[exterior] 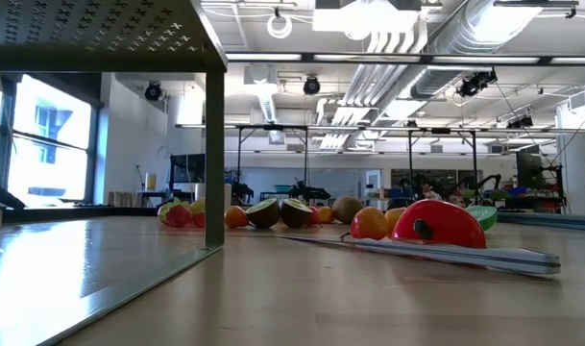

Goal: Pick & Place Fruit
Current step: Put the red strainer bowl on the shelf

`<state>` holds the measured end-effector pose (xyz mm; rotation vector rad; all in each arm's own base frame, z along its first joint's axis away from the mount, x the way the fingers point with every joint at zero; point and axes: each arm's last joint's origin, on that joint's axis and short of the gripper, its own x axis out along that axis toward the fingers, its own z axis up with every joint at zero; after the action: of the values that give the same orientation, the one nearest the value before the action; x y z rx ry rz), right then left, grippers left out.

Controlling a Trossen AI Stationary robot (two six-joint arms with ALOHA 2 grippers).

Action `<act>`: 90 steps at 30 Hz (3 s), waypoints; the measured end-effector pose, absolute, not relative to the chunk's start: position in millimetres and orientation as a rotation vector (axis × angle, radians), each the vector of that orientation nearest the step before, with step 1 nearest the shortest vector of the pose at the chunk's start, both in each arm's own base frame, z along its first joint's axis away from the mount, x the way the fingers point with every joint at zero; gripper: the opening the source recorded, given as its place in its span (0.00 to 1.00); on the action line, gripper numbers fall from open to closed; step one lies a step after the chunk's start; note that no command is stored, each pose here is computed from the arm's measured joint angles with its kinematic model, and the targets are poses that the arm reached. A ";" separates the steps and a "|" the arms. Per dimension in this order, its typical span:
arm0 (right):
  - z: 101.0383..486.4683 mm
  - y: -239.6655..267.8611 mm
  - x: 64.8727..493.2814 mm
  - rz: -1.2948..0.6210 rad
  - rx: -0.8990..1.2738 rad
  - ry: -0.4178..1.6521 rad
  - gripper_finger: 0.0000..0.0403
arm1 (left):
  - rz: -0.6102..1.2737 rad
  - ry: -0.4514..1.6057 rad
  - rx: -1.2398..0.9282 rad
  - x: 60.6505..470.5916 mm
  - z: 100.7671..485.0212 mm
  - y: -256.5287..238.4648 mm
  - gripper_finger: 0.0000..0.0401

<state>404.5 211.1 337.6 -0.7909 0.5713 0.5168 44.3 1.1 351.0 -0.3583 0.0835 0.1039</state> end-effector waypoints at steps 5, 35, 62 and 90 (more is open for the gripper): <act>341.3 211.3 407.6 0.463 -0.797 0.532 0.30 | 0.104 0.083 -0.359 44.4 351.0 1.1 0.00; 367.8 231.6 383.6 0.294 -0.696 0.460 0.56 | 0.093 0.085 -0.361 44.4 351.0 0.8 0.00; 449.9 192.6 266.9 -0.266 -0.187 0.452 0.16 | 0.014 0.101 -0.340 44.5 350.9 -1.6 0.00; 362.9 132.1 359.5 -0.217 -0.059 0.442 0.00 | -0.039 0.205 -0.351 47.3 337.7 -3.9 0.00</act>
<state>359.5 132.1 362.9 -0.0594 0.4417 -0.2174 47.3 -3.9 337.7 -0.3512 0.2053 -0.0387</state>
